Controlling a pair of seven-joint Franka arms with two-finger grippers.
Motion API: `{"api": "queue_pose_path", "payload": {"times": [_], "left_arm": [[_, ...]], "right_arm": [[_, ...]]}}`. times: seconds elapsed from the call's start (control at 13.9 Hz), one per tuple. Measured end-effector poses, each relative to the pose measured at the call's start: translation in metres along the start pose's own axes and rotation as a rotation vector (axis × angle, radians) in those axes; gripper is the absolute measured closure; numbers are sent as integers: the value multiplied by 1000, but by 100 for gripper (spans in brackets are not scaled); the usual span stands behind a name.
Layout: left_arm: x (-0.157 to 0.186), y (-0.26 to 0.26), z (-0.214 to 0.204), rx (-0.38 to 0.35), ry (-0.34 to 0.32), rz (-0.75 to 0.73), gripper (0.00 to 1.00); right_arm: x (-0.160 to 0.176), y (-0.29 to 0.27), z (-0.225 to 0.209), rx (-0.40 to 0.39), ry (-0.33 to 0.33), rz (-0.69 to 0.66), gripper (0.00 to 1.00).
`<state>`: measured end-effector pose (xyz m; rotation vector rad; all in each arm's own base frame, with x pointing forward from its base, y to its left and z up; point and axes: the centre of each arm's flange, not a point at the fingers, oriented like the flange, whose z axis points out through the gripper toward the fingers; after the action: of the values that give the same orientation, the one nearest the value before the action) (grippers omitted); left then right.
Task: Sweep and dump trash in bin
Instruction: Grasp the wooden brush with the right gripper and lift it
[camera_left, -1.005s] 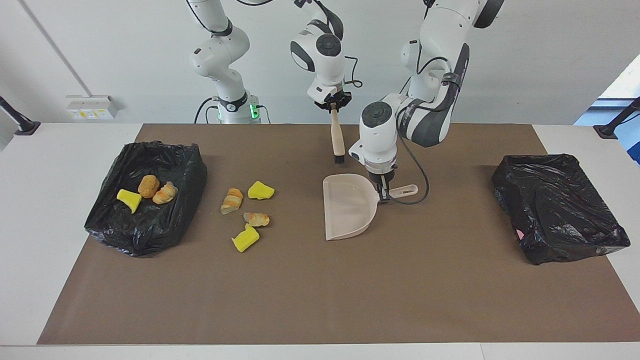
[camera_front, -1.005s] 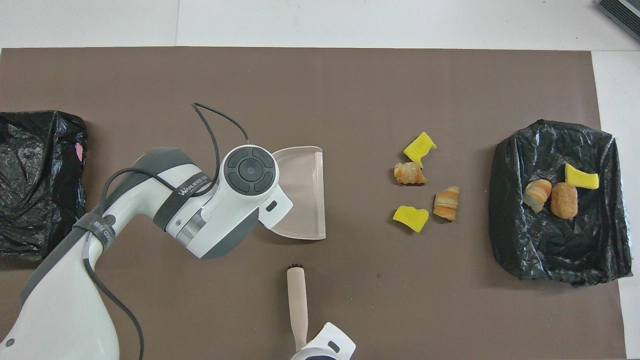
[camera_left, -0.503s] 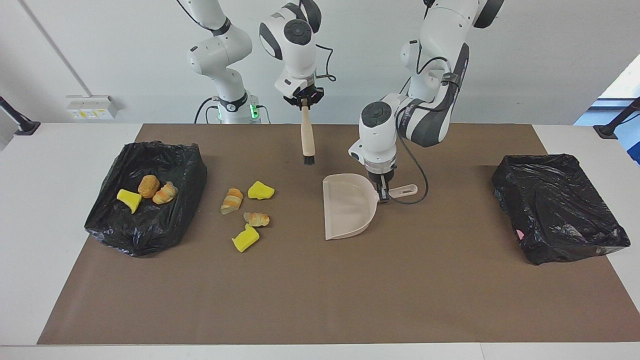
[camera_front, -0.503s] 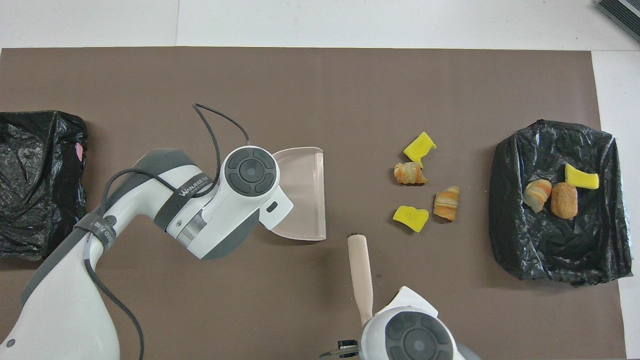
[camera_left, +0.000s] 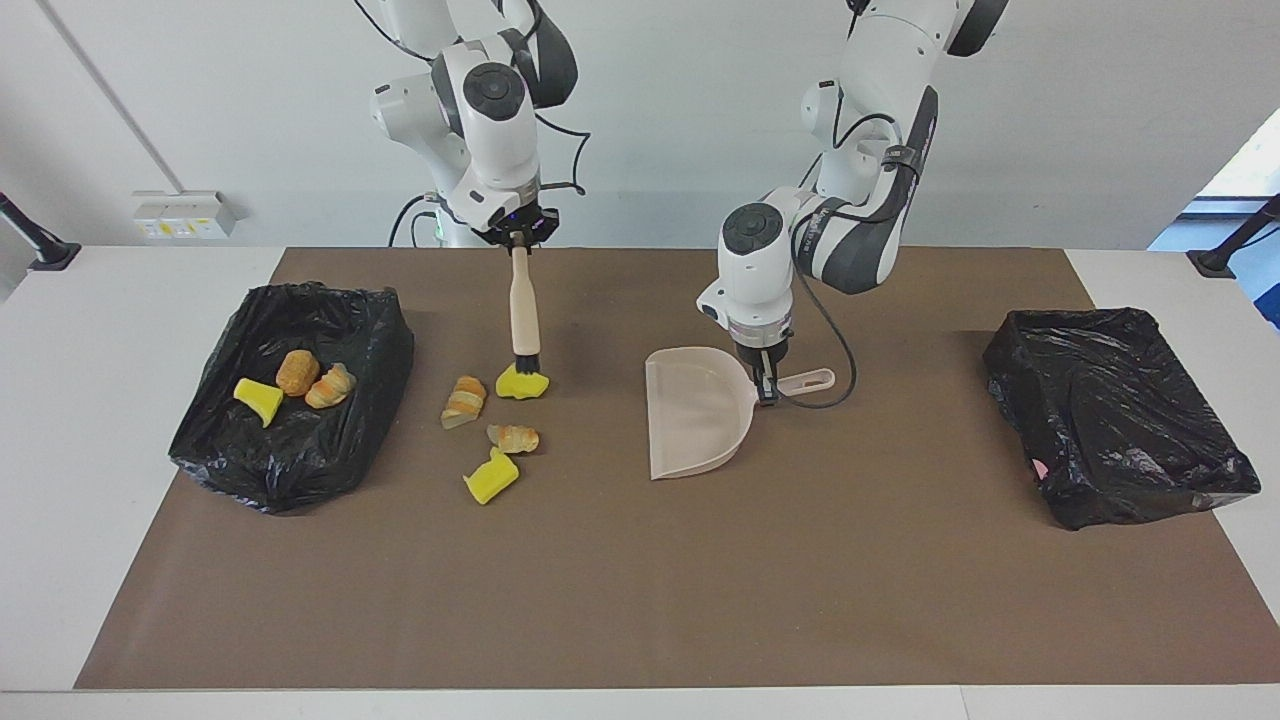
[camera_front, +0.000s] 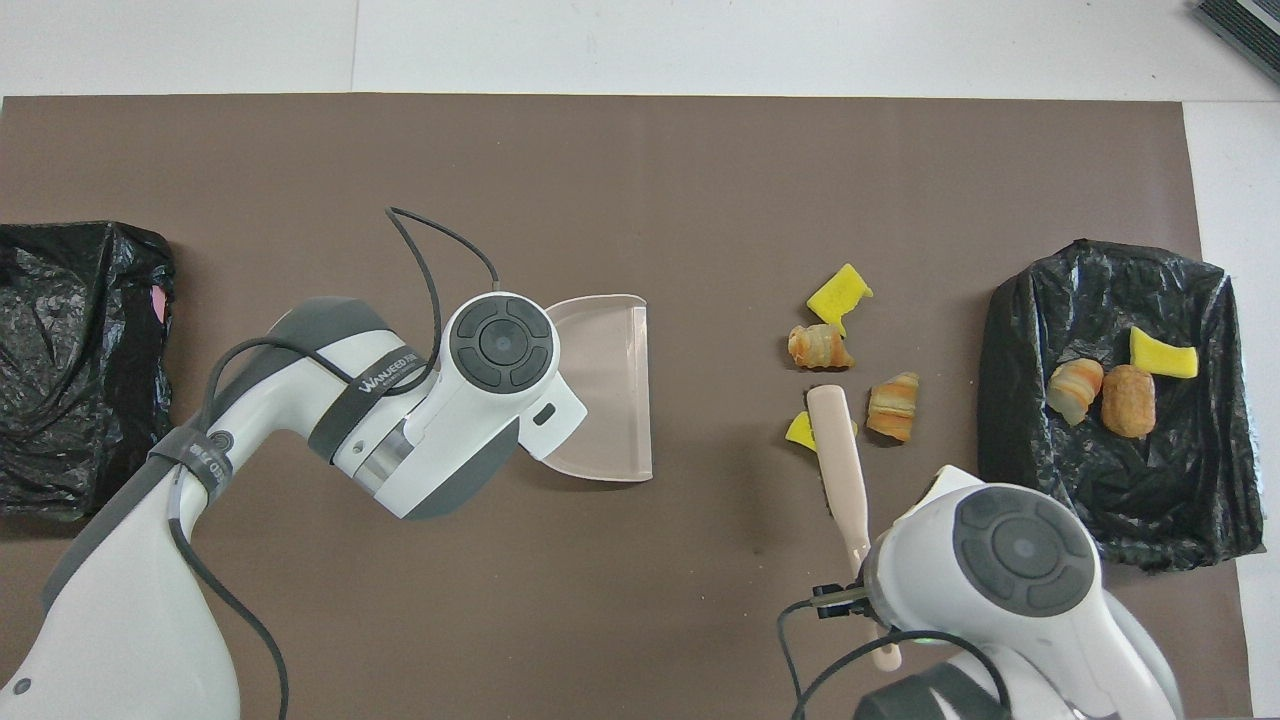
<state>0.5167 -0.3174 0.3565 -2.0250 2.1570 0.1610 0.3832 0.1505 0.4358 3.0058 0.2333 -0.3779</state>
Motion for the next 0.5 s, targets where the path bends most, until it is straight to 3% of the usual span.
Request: {"api": "queue_pose_path", "payload": {"times": [0.5], "left_arm": [[0,0,0,-1,0,0,68]], "right_arm": [[42,100,32,-181,12,-63,73]]}}
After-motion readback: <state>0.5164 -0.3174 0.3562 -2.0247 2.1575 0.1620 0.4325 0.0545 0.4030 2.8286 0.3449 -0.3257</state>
